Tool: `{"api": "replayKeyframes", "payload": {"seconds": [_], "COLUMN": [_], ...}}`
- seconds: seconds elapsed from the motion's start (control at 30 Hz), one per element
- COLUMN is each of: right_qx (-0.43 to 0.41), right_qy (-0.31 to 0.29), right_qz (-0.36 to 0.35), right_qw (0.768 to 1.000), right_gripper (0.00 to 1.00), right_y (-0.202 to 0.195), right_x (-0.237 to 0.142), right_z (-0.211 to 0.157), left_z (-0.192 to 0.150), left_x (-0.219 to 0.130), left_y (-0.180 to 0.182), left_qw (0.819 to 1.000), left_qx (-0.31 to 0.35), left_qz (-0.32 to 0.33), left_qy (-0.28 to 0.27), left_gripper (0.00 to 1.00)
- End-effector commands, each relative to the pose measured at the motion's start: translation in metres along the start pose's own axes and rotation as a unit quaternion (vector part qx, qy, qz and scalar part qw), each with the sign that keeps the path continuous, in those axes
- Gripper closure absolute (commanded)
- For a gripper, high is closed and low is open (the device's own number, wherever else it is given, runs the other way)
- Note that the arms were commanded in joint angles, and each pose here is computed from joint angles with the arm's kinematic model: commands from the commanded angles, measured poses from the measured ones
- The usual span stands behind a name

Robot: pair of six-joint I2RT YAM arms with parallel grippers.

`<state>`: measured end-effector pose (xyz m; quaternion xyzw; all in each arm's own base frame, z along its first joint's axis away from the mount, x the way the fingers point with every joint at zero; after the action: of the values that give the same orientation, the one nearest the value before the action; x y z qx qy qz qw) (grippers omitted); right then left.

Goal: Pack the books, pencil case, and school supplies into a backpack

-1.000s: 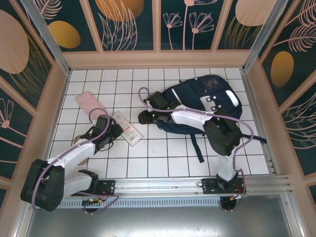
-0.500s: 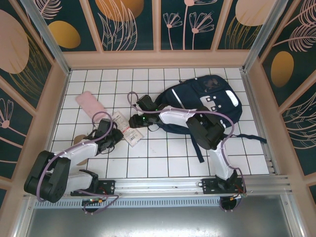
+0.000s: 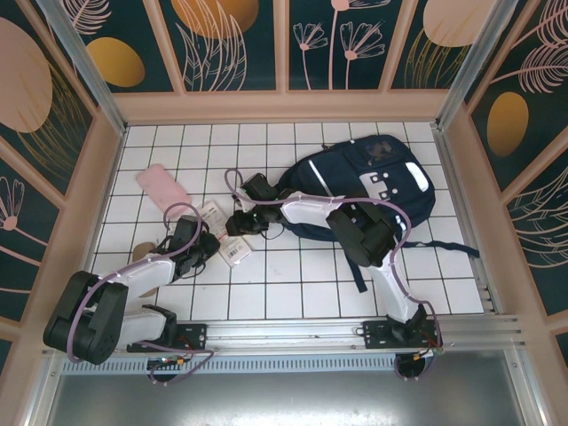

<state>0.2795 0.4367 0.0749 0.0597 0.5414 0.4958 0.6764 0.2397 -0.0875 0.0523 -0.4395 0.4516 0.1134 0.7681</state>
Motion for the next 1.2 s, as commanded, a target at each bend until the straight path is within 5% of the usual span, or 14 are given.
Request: {"api": "replayKeyframes", "payload": {"seconds": [0.0, 0.23, 0.4, 0.67, 0.87, 1.17], "right_qx": [-0.018, -0.024, -0.015, 0.002, 0.043, 0.110], "right_qy": [-0.004, -0.007, -0.007, -0.084, -0.187, -0.344], "right_qz": [0.084, 0.106, 0.073, 0.050, 0.045, 0.101], "right_qw": [0.996, 0.994, 0.997, 0.995, 0.980, 0.927], "right_gripper": [0.65, 0.75, 1.00, 1.00, 1.00, 1.00], "right_y": [0.037, 0.047, 0.033, 0.021, 0.008, 0.008], "right_x": [-0.008, -0.014, -0.016, -0.072, -0.140, -0.224], "right_z": [0.009, 0.016, 0.015, 0.044, 0.068, 0.094], "left_z": [-0.010, -0.008, -0.004, 0.017, 0.028, 0.027], "left_x": [0.007, 0.004, -0.004, -0.041, -0.073, -0.106], "left_y": [0.008, 0.003, -0.003, -0.049, -0.099, -0.166], "left_qw": [1.000, 1.000, 1.000, 0.996, 0.985, 0.927], "left_qx": [-0.008, -0.006, 0.000, 0.015, 0.017, -0.036], "left_qz": [-0.002, -0.009, -0.014, -0.078, -0.167, -0.372], "left_qy": [0.026, 0.023, 0.013, -0.027, -0.029, 0.027], "left_gripper": [0.79, 0.79, 0.79, 0.72, 0.49, 0.28]}}
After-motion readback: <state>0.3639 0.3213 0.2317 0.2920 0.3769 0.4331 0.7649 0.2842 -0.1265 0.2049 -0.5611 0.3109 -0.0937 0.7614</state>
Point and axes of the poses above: each hand's point on the last joint's axis, 136 mm out from that joint toward the fingers, its own x axis out along the fingers, its own y axis along the line the jaws close on, z = x × y, the point moved 5 cm from there along -x, back along the fingers, and after that the axes turned 12 degrees about -x, right-handed, at the moved point
